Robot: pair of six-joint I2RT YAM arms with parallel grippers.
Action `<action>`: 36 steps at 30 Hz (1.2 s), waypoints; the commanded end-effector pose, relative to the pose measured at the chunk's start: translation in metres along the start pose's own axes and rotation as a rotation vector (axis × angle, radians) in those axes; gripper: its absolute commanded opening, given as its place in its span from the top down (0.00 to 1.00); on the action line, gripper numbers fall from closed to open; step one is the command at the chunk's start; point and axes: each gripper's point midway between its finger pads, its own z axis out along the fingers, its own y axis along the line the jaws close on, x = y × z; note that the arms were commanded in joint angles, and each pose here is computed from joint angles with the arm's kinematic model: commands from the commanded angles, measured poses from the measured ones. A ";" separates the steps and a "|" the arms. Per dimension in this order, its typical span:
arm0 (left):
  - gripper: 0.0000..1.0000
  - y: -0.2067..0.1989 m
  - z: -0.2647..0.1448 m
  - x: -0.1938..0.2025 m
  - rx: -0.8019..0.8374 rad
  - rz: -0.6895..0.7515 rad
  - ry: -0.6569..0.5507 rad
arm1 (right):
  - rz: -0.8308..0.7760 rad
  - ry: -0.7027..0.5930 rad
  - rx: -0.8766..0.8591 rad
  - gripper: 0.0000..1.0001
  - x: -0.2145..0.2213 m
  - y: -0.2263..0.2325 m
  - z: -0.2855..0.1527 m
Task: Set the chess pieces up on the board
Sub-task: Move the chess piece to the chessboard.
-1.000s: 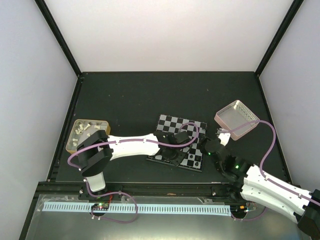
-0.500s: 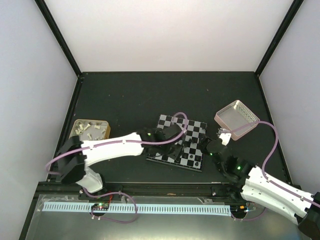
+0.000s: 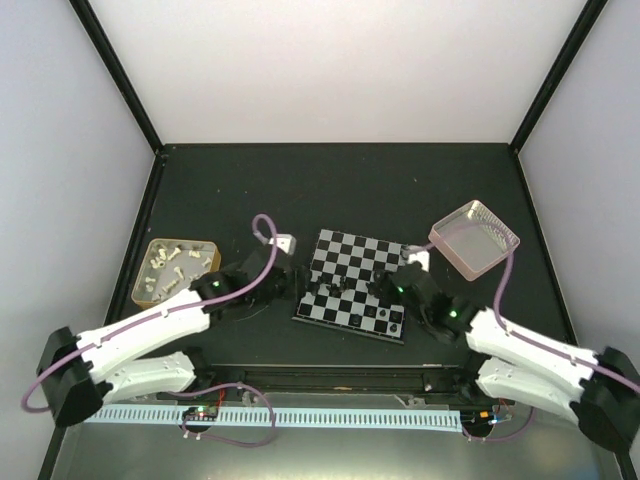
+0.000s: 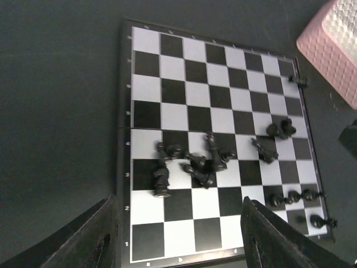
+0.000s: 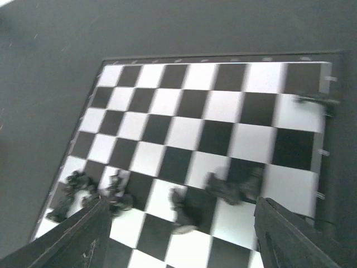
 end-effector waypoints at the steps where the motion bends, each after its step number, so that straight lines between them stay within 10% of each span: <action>1: 0.36 0.016 -0.018 -0.026 0.037 -0.108 -0.178 | -0.140 0.118 -0.148 0.30 -0.006 0.061 0.014; 15: 0.27 0.055 -0.031 -0.019 0.071 -0.171 -0.230 | -0.327 0.469 -0.025 0.70 0.044 0.084 0.080; 36: 0.27 0.059 -0.027 -0.016 0.077 -0.149 -0.217 | -0.356 0.553 0.096 0.87 0.063 0.059 0.086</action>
